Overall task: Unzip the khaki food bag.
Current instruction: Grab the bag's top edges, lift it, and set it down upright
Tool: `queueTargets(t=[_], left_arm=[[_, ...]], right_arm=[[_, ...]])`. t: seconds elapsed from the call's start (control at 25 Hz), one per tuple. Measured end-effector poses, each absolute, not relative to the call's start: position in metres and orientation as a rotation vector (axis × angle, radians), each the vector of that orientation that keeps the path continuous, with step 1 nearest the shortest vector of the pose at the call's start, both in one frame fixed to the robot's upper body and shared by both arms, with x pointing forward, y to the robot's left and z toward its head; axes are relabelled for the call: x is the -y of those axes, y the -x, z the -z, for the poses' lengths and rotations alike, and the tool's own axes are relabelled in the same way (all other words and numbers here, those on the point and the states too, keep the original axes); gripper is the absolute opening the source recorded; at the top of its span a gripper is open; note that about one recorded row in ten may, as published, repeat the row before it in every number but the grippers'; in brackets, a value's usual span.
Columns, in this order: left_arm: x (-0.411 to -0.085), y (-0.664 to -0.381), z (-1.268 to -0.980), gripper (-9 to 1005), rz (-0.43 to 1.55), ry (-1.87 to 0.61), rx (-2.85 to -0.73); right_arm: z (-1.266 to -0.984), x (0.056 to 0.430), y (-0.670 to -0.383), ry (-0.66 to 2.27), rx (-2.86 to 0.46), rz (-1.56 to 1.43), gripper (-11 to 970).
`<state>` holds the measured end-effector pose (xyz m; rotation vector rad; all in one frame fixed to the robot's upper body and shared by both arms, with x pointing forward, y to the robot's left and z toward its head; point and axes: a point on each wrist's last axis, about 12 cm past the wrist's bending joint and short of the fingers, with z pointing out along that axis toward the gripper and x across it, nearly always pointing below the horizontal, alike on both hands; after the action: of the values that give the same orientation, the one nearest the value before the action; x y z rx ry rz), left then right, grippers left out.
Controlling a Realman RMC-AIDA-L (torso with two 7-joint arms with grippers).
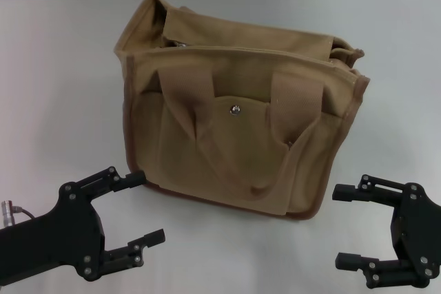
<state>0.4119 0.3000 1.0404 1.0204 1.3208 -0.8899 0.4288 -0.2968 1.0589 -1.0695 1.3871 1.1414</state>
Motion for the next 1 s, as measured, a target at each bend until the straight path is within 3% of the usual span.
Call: queueTargets(t=[0.6,0.76,1.0], left_arm=[[-0.305,-0.412,-1.043,728,0.849,-0.977,-1.309],[-0.317,-0.413,-1.037,716,0.724,-0.735,-1.36],[-0.299,-0.43,-1.026,700,0.707,-0.697,-1.407]], right_arm=[[-1.059,0.298,-0.427,1.059,-1.381,-1.144,840],[-1.06,0.3,-0.426,1.041,-1.378,-1.135,840],[-1.06,0.3,-0.425,1.038,-1.377,-1.136,840]])
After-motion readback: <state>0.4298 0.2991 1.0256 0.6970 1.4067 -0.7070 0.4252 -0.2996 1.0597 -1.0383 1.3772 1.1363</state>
